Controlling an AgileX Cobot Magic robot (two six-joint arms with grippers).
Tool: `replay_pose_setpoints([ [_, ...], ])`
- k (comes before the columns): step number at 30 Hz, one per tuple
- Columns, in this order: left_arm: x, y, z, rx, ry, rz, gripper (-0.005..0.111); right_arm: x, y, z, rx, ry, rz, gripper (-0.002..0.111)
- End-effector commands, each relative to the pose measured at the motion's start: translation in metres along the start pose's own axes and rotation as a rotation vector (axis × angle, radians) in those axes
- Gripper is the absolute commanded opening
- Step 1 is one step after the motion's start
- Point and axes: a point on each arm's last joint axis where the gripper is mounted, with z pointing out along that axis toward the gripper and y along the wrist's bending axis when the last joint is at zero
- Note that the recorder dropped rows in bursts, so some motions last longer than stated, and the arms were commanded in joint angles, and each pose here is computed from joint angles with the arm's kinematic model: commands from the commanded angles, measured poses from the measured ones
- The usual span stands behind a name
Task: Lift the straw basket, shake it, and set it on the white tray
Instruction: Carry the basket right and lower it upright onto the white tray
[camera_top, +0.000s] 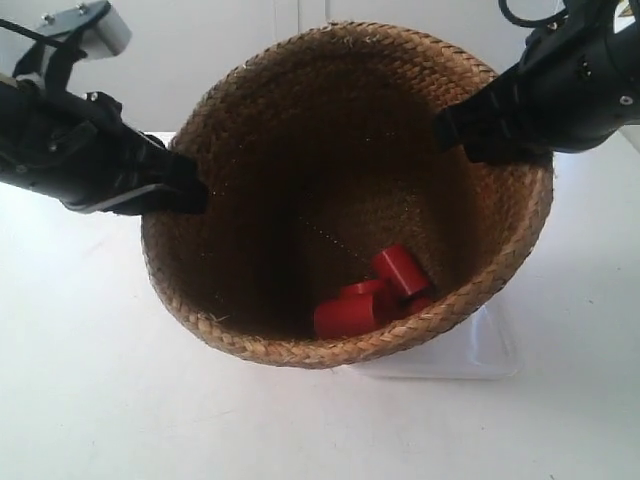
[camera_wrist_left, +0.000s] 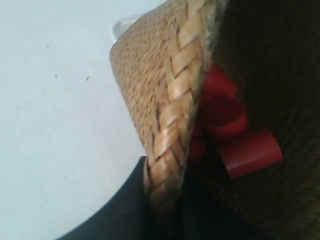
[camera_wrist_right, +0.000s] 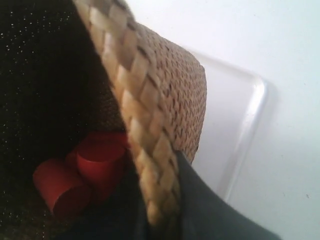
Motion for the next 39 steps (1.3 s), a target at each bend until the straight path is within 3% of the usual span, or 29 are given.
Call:
replay_pose_setpoints([
  [1,0.001,0.003,0.007,-0.099,0.172,-0.032,0.0,-0.007,-0.009,-0.009,0.081,-0.026,-0.061,0.0],
  [8,-0.026,-0.019,-0.002,-0.016,0.12,-0.048,0.0,0.0,-0.017,-0.009,0.158,0.071,-0.106,0.0],
  [13,-0.031,-0.029,0.003,0.003,0.128,-0.076,0.0,-0.002,-0.029,-0.011,0.194,0.049,-0.07,0.0],
  [21,-0.031,-0.046,0.027,0.042,0.107,-0.055,0.0,-0.003,-0.025,-0.01,0.125,0.038,-0.002,0.0],
  [33,-0.038,-0.054,0.015,0.087,0.021,-0.014,0.0,0.001,-0.023,-0.01,0.102,0.07,0.019,0.0],
  [36,-0.042,-0.053,0.023,0.081,-0.01,-0.109,0.0,0.001,-0.025,-0.009,0.126,0.077,0.027,0.0],
  [39,-0.051,-0.051,0.036,0.076,-0.014,-0.131,0.0,0.003,-0.028,-0.002,0.152,0.119,0.046,0.0],
])
